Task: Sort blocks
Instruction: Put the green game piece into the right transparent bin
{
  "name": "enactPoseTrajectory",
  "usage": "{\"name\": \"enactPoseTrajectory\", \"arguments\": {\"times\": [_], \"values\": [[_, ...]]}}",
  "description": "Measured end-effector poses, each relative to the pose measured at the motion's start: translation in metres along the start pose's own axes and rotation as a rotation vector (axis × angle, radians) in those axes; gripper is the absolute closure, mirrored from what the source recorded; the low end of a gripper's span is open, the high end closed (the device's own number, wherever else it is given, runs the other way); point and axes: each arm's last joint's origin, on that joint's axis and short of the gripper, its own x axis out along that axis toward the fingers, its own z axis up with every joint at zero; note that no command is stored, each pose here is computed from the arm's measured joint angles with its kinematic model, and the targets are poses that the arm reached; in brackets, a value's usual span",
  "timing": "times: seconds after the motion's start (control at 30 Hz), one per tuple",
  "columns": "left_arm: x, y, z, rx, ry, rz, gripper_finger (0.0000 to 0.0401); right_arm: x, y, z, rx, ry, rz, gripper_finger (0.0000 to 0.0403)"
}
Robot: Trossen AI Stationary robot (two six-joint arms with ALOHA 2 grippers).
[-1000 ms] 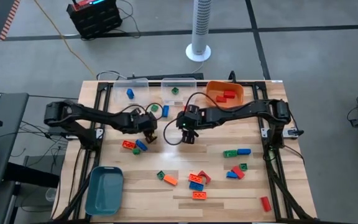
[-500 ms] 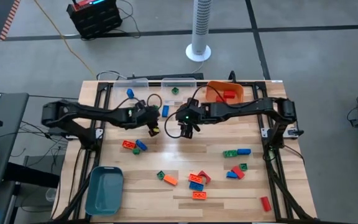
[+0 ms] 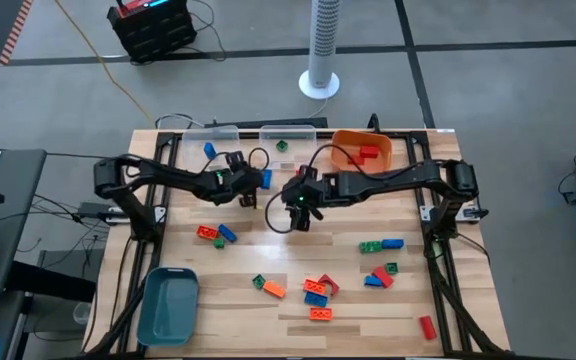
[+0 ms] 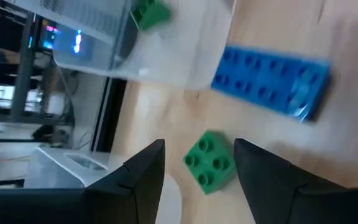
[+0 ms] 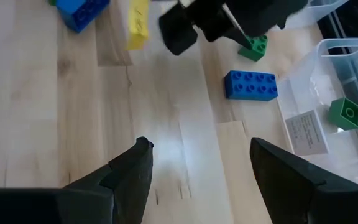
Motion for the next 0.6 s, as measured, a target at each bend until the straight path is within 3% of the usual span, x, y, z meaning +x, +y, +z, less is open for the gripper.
{"name": "enactPoseTrajectory", "arguments": {"times": [0.27,0.47,0.6], "values": [[0.009,-0.011,-0.005,0.028,0.052,-0.006,0.0214,0.0,0.0,0.0,-0.002,0.001,0.0,0.0127],[-0.01,-0.017,-0.003,-0.026,0.062,-0.16,0.0214,0.0,0.0,-0.001,-0.007,0.008,0.0,0.0127],[-0.035,-0.019,0.004,-0.029,0.086,-0.206,0.0214,0.001,-0.002,-0.001,-0.004,0.009,-0.004,0.0127]]}}
